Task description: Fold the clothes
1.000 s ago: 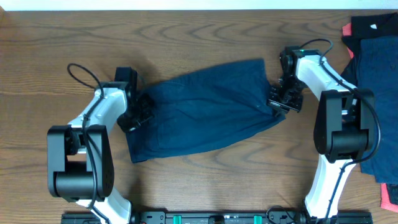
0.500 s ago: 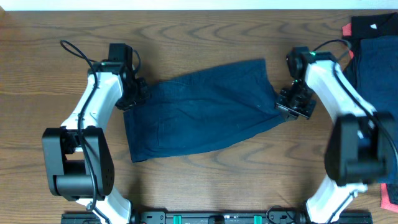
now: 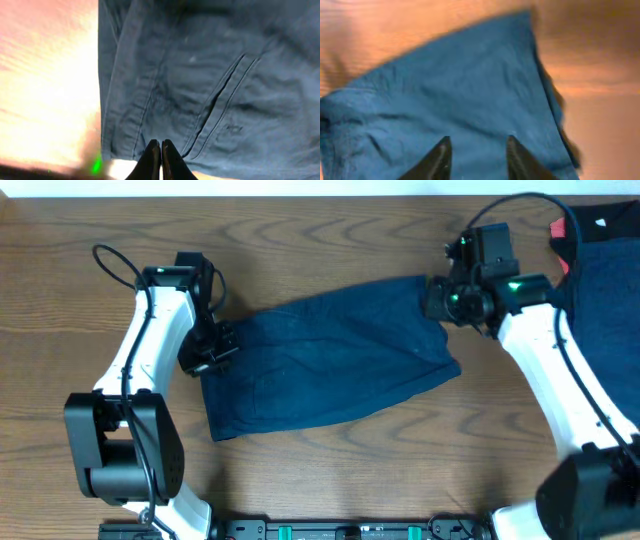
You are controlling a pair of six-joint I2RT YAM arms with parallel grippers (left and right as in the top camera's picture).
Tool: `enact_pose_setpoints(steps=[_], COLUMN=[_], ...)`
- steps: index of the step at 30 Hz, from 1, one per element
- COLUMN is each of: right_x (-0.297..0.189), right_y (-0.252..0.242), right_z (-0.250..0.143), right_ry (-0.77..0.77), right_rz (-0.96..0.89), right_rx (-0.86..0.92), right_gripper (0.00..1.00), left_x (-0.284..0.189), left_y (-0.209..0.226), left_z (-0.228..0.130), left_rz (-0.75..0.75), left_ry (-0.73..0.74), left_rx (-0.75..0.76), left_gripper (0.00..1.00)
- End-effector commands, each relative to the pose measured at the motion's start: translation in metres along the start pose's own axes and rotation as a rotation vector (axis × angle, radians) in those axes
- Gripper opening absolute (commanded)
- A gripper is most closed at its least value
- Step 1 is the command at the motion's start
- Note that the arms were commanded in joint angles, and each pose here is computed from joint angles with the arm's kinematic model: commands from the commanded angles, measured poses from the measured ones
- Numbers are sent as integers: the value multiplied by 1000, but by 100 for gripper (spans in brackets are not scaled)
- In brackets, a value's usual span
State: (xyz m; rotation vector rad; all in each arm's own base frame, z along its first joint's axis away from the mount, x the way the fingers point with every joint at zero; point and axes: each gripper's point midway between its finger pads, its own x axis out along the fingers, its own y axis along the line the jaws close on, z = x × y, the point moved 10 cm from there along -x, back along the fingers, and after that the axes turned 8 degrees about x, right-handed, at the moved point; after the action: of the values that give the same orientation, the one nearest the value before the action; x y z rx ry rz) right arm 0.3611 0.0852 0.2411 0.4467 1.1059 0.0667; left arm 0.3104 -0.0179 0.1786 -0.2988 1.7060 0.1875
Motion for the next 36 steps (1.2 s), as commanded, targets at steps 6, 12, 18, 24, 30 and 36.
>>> enact_pose_setpoints(steps=[6, 12, 18, 24, 30, 36], right_x=[80, 116, 118, 117, 132, 135], right_y=[1, -11, -32, -55, -68, -86], right_z=[-5, -17, -23, -30, -38, -46], right_ry=[147, 249, 286, 329, 370, 397], right_rz=[129, 121, -33, -197, -225, -319], right_rx=[-75, -27, 44, 32, 53, 135], right_gripper=[36, 21, 6, 1, 1, 1], left_x=[45, 72, 75, 75, 75, 74], left_y=[6, 11, 8, 4, 2, -2], left_z=[-28, -33, -22, -12, -6, 4], left_rz=[47, 42, 12, -16, -31, -53], left_ry=[105, 92, 17, -53, -90, -163], left_rx=[-59, -69, -60, -27, -18, 49], left_gripper=[6, 6, 6, 6, 6, 6])
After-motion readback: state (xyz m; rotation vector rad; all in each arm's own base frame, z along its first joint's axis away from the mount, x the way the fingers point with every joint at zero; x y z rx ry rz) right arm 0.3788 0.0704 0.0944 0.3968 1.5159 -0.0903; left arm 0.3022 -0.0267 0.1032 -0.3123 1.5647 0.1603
